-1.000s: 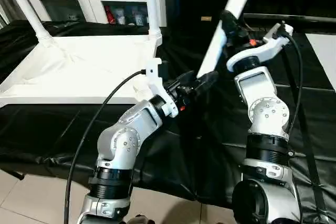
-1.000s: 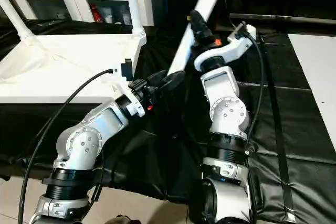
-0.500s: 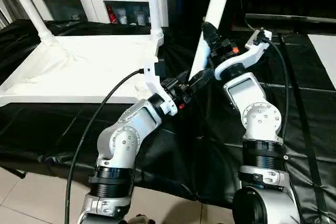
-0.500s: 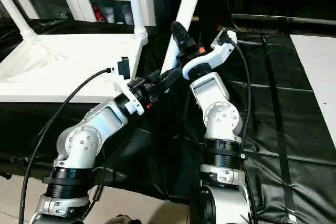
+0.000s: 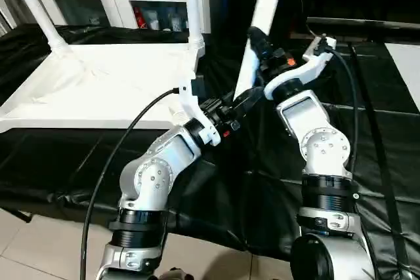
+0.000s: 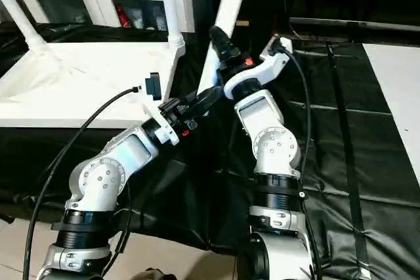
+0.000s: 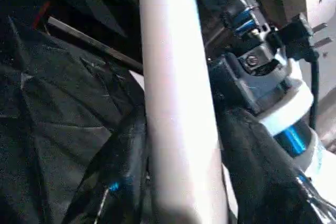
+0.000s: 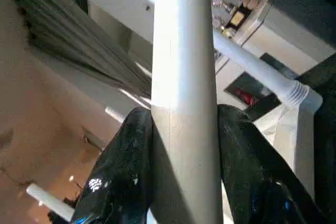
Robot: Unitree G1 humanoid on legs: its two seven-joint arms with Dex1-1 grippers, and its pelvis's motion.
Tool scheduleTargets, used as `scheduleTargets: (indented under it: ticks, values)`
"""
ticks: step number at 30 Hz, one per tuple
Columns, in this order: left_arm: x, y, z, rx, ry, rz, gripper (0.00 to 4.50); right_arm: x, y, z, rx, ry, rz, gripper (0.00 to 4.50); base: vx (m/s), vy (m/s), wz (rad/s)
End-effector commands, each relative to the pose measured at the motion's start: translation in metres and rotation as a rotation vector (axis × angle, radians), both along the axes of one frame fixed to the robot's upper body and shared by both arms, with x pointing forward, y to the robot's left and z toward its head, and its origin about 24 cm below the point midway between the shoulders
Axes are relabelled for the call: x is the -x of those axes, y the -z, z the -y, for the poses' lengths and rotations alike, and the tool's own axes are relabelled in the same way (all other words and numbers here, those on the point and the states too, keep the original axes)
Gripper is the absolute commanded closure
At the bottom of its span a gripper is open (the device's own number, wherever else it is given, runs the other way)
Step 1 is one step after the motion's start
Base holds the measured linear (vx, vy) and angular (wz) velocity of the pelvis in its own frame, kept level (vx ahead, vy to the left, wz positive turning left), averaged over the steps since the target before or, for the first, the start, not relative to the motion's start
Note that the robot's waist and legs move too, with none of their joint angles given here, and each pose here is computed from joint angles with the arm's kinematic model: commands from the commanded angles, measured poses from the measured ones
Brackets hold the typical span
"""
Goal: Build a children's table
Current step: Pick table leg
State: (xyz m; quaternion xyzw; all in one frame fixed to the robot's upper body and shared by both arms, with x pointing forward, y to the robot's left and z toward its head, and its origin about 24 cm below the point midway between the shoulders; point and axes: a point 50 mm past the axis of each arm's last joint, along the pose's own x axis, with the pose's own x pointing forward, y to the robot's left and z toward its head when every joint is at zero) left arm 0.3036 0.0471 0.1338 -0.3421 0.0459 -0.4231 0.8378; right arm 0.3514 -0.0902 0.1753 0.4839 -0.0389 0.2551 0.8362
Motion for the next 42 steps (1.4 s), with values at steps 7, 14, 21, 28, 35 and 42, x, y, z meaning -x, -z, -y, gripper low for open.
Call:
scheduleTargets:
  ticks: [7, 14, 21, 28, 35, 42]
  values:
    - [0.003, -0.002, -0.006, 0.031, -0.078, 0.01, 3.04, 0.006, -0.005, -0.033, -0.032, -0.148, 0.007, 3.09, 0.0, 0.0, 0.0]
    - [0.005, -0.002, -0.014, 0.034, -0.111, 0.017, 3.1, 0.006, -0.005, -0.04, -0.027, -0.176, 0.006, 3.09, 0.0, 0.0, 0.0]
    - [0.006, -0.005, -0.018, 0.01, -0.107, 0.04, 3.11, 0.005, -0.004, -0.04, 0.009, -0.157, 0.02, 3.09, 0.0, 0.0, 0.0]
    - [0.009, -0.009, -0.032, -0.056, -0.088, 0.09, 3.11, 0.006, -0.001, -0.033, -0.014, -0.134, 0.014, 2.06, 0.0, 0.0, 0.0]
    - [0.015, -0.012, -0.044, -0.105, -0.053, 0.129, 3.11, -0.002, 0.004, -0.023, 0.0, -0.072, -0.042, 1.52, 0.0, 0.0, 0.0]
    - [0.019, -0.012, -0.071, -0.216, -0.042, 0.16, 3.11, -0.011, 0.011, 0.01, 0.109, 0.021, -0.052, 1.5, 0.0, 0.0, 0.0]
